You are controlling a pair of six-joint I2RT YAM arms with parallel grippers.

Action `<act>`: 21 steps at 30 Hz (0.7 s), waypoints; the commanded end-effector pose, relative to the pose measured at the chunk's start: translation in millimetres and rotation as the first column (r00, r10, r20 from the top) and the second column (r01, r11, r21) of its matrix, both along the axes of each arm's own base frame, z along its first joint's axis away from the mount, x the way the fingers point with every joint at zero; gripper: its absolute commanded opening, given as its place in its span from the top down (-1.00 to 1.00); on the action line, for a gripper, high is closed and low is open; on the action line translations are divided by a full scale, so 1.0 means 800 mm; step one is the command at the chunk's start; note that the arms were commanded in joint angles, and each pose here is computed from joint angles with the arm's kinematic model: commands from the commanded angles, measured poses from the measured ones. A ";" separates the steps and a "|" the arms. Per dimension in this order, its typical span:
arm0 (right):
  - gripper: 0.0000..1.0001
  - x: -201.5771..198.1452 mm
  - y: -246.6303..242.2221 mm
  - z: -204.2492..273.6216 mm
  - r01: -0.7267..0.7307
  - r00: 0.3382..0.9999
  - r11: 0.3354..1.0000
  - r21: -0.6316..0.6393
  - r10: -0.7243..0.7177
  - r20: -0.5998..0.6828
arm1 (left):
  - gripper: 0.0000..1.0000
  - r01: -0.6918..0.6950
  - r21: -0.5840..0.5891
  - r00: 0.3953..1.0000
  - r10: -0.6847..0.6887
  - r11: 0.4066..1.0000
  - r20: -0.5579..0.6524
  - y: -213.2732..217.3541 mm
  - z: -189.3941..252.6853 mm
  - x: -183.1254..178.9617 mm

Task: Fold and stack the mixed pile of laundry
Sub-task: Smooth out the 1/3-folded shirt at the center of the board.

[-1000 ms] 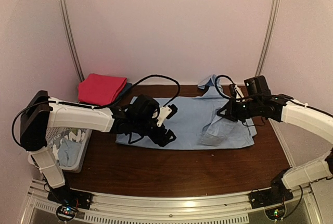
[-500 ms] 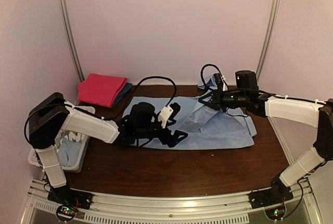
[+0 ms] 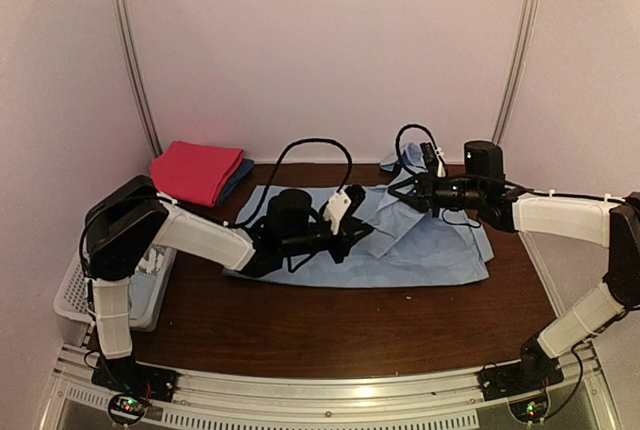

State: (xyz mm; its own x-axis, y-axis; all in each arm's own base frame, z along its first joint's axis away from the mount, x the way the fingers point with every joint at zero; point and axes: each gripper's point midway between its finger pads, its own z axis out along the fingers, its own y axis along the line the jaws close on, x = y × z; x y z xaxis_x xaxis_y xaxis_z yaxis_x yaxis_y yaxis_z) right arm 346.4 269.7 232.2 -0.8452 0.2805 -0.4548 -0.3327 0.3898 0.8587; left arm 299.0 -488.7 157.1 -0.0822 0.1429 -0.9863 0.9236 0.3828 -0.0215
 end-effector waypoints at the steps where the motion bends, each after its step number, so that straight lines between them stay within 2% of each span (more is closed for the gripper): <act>1: 0.98 0.003 -0.029 0.014 0.058 0.997 0.998 0.022 -0.059 0.042 | 1.00 -0.098 0.111 0.994 0.093 0.989 0.049 -0.004 0.020 0.037; 2: 0.93 0.006 -0.040 0.008 0.085 0.996 0.996 0.008 -0.085 0.039 | 1.00 -0.165 0.176 0.986 0.157 0.970 0.061 -0.001 0.019 0.056; 4: 0.75 0.014 -0.062 -0.008 0.144 0.989 0.989 -0.023 -0.144 0.025 | 1.00 -0.303 0.329 0.952 0.265 0.894 0.155 0.009 0.020 0.095; 6: 0.35 0.020 -0.084 -0.031 0.195 0.981 0.980 -0.046 -0.195 0.000 | 1.00 -0.421 0.429 0.904 0.334 0.799 0.265 0.018 0.035 0.129; 7: 0.06 0.022 -0.092 -0.038 0.210 0.978 0.977 -0.045 -0.210 -0.008 | 1.00 -0.475 0.456 0.876 0.359 0.752 0.321 0.022 0.044 0.144; 9: -0.14 0.026 -0.104 -0.047 0.221 0.975 0.975 -0.032 -0.222 -0.024 | 1.00 -0.574 0.460 0.811 0.393 0.678 0.432 0.029 0.077 0.169; 13: -0.23 0.025 -0.112 -0.047 0.240 0.971 0.971 -0.006 -0.240 -0.016 | 1.00 -0.718 0.436 0.679 0.410 0.542 0.609 0.038 0.110 0.205; 15: -0.21 0.022 -0.113 -0.051 0.241 0.970 0.970 -0.006 -0.241 -0.020 | 1.00 -0.766 0.427 0.623 0.393 0.480 0.676 0.037 0.111 0.221; 21: -0.01 0.008 -0.116 -0.077 0.242 0.968 0.970 -0.028 -0.243 -0.057 | 1.00 -0.829 0.381 0.532 0.367 0.410 0.763 0.024 0.103 0.236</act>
